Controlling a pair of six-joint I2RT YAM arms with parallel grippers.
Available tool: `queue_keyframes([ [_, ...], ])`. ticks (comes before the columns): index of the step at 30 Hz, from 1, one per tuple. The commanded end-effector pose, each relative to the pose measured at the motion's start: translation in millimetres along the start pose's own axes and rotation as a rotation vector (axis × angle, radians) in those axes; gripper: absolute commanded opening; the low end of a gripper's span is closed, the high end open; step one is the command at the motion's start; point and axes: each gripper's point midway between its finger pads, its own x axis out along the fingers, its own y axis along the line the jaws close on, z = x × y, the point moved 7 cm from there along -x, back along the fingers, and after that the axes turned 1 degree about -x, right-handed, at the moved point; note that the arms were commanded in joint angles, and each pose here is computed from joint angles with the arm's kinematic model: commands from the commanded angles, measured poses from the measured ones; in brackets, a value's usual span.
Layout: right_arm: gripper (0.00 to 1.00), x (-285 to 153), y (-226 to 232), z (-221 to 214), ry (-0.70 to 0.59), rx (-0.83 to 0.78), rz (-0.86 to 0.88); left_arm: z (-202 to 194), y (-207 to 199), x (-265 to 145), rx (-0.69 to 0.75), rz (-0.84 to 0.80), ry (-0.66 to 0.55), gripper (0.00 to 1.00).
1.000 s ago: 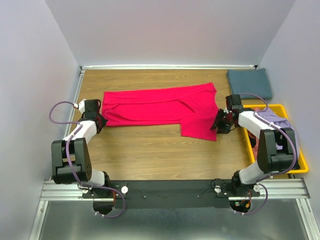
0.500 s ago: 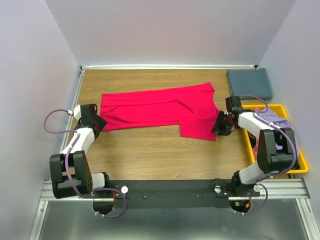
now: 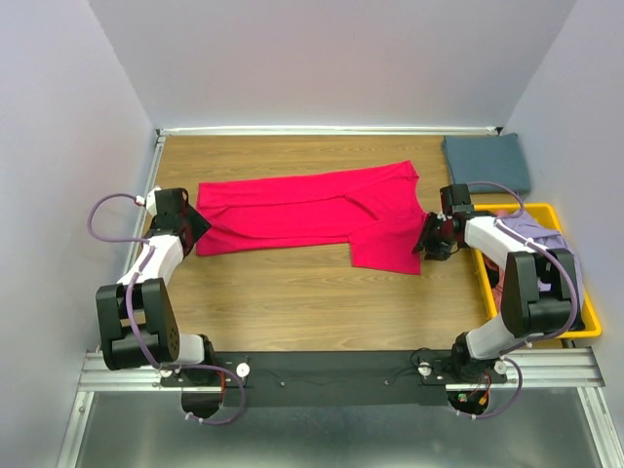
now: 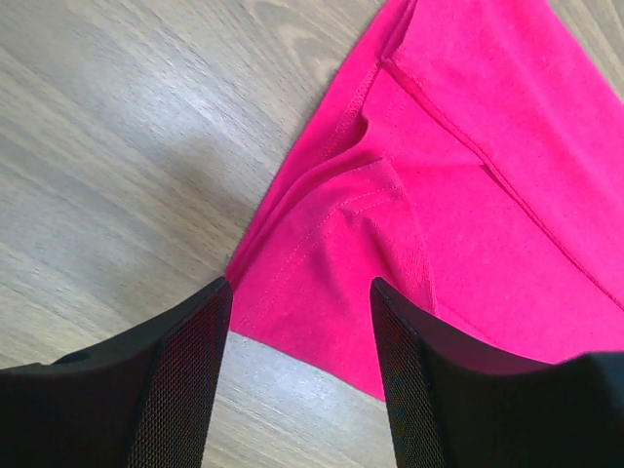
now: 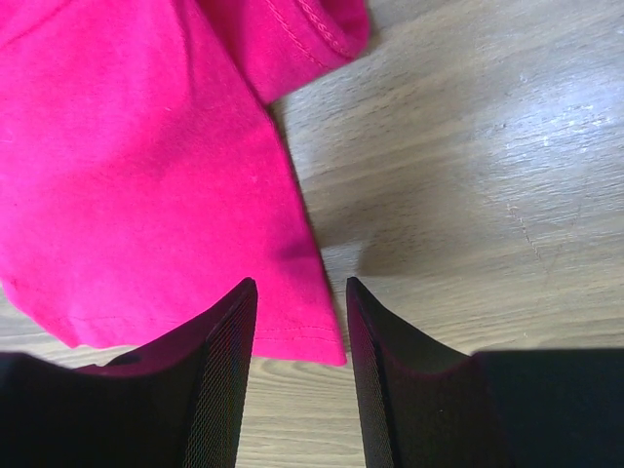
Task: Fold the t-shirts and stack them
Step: Fold the tshirt
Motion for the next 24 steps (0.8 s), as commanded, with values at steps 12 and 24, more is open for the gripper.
queue_keyframes([
  [12,0.45,21,-4,-32,0.185,0.041,0.051,1,4,-3,0.086,0.012,-0.031,0.66],
  [24,0.01,2,31,29,0.033,0.021,0.144,3,8,-3,0.102,0.025,-0.072,0.66],
])
